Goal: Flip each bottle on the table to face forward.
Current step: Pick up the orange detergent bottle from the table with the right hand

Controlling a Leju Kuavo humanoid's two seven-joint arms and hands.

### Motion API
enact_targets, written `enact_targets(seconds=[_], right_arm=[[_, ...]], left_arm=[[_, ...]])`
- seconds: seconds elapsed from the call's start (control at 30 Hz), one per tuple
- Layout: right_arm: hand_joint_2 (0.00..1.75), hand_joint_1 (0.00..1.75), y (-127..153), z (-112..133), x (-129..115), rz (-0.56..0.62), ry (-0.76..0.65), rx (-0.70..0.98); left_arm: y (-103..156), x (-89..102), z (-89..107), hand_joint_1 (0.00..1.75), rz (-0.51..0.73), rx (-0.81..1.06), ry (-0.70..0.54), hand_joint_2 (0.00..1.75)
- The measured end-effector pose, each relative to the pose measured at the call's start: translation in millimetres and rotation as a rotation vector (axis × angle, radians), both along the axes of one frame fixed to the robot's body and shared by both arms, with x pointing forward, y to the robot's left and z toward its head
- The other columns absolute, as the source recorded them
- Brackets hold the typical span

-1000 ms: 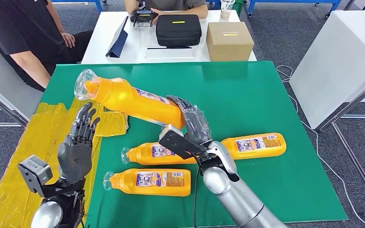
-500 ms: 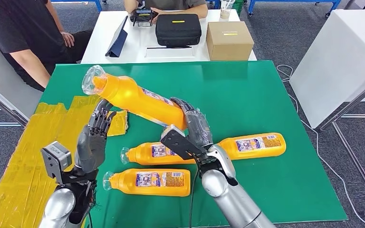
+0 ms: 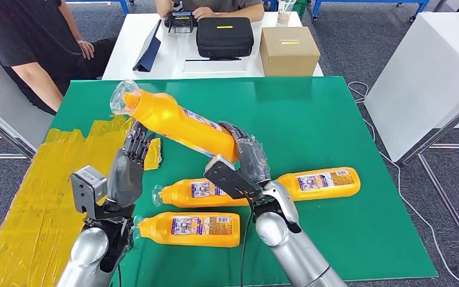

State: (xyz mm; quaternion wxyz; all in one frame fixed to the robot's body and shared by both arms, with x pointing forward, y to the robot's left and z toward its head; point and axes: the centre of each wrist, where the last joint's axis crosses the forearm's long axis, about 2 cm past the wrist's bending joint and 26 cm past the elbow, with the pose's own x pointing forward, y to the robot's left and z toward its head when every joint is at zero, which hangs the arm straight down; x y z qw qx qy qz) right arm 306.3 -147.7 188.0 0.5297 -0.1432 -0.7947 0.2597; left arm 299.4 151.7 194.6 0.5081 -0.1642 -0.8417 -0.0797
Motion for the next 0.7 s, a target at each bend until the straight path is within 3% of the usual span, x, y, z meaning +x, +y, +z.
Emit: enact_targets(seconds=[0.33, 0.7], right_arm=[[1.75, 1.75, 2, -10, 0, 0.003, 0.032, -0.033], [1.75, 1.75, 6, -21, 0, -0.019, 0.054, -0.048]], left_arm=[[-29, 14.1, 9.6, 0.0, 0.073, 0.036, 0.004, 1.75], [-47, 19.8, 17.5, 0.0, 0.042, 0.027, 0.028, 1.75]])
